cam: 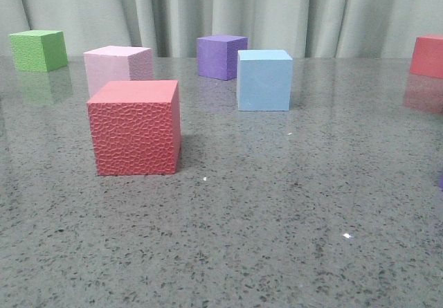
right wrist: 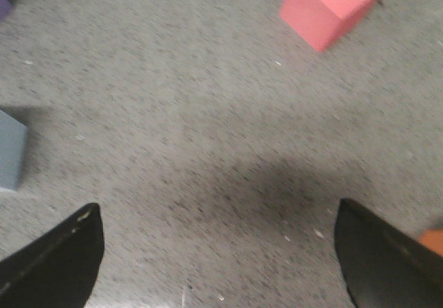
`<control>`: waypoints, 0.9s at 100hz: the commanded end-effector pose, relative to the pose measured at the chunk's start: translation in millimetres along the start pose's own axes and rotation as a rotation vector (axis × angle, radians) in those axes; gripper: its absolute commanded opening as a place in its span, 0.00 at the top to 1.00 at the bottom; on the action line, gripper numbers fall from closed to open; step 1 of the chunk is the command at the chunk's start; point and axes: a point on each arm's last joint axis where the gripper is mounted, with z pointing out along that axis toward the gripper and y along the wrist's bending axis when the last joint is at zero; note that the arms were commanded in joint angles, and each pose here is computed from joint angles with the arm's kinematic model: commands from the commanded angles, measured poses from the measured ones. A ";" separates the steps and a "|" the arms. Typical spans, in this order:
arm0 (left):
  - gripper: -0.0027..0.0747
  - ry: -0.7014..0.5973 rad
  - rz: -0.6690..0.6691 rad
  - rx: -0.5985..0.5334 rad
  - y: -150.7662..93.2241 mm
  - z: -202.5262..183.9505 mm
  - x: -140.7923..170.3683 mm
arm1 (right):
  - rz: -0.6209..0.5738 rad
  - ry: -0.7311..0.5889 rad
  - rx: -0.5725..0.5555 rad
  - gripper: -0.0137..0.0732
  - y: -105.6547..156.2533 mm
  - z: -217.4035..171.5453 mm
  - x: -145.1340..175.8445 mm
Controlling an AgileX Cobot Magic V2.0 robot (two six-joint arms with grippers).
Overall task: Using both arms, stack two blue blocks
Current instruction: 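Lower the open left gripper over the other light blue cube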
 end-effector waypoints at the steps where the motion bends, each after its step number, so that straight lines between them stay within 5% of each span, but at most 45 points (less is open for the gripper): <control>1: 0.10 -0.094 -0.007 0.003 -0.3 -6.8 -12.9 | 0.007 -0.123 0.000 0.08 -14.9 -26.2 7.5; 58: 0.10 -0.096 -0.007 0.003 -0.3 -6.9 -13.1 | 0.015 -0.128 0.021 0.08 -38.1 -57.6 115.1; 90: 0.10 -0.096 -0.007 0.003 -0.3 -6.9 -13.1 | 0.017 -0.161 0.019 0.08 -40.0 -67.7 133.3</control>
